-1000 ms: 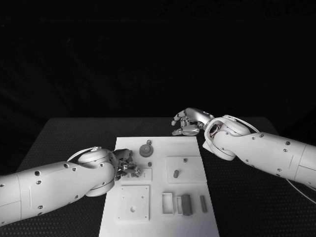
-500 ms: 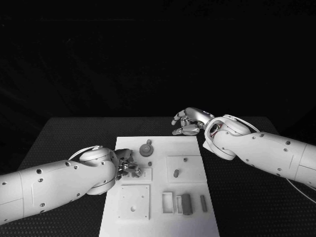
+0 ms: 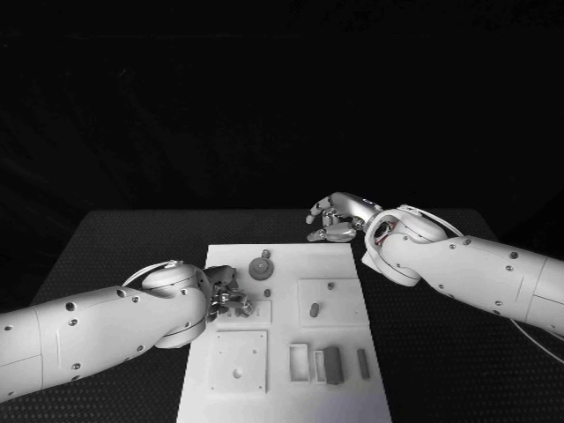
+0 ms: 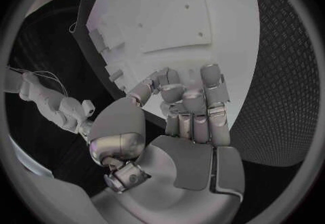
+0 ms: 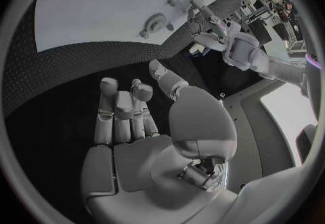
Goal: Assemble the parts on the task board
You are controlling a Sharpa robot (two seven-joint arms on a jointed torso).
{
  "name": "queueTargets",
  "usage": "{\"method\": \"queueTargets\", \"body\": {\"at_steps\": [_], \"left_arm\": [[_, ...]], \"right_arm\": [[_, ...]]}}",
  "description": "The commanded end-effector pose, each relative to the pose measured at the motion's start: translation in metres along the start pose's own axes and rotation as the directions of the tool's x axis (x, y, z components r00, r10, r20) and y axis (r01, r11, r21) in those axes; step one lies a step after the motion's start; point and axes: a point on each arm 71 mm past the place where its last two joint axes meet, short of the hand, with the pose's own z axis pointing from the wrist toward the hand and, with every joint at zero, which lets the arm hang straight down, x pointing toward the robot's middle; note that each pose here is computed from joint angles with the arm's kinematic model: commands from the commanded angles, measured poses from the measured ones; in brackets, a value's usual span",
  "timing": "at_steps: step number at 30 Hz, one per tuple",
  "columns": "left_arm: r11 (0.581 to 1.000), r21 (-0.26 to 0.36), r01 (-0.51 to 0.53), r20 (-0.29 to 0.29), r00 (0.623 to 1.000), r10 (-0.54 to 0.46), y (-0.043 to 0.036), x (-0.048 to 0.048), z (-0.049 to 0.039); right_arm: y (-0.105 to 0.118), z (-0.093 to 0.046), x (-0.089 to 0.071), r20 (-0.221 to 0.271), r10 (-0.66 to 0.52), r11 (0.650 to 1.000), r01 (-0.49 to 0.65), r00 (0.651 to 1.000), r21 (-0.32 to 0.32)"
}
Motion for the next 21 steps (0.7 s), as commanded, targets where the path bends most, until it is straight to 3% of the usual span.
{"method": "queueTargets", "body": {"at_steps": [1,21], "left_arm": [[1.000,0.005,0.000,0.011,1.000,0.000,0.0001,0.0001,0.0000],[1.000,0.000,0.001,0.024,1.000,0.000,0.0029,-0.0018,0.0009]], "right_arm": [[0.0011,0.0002,0.0007,-0.007,-0.002,1.000,0.002,1.000,-0.009],[0.0012,0.0004,0.0008,-0.008,-0.001,1.000,0.001,1.000,-0.009]]}}
